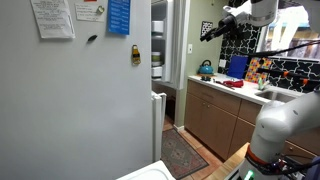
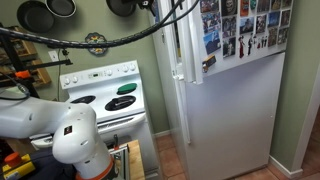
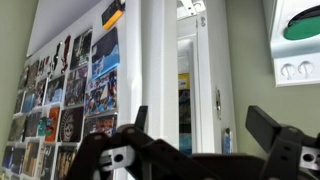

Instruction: Close the top fridge door

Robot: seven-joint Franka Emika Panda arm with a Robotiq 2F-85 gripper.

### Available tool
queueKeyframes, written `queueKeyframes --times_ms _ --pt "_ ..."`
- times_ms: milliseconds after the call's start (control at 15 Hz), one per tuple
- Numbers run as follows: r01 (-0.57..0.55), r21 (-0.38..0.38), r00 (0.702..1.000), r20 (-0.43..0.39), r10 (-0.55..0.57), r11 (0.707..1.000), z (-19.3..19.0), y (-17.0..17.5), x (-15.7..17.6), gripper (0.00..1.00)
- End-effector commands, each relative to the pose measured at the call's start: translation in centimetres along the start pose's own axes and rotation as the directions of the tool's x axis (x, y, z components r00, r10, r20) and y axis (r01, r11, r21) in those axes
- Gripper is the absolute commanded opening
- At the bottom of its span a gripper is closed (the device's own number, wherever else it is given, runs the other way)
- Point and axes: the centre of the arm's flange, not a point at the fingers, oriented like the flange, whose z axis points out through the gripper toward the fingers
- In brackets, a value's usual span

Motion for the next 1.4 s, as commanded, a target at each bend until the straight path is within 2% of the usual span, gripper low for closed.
queueKeyframes --times_ms 0,667,933,1333 --pt "0.066 0.041 0.993 -0.099 -0.062 0.997 1.3 2.5 0.6 1.0" --pt "0.163 0.125 0.951 -0.284 -0.123 0.979 4.3 9.0 -0.3 1.0" --pt "0.174 0.17 0.949 -0.293 -0.119 0.97 6.0 10.5 -0.7 1.0" --pt "0.175 0.198 0.941 -0.322 -0.104 0.964 7.4 12.0 -1.4 1.0"
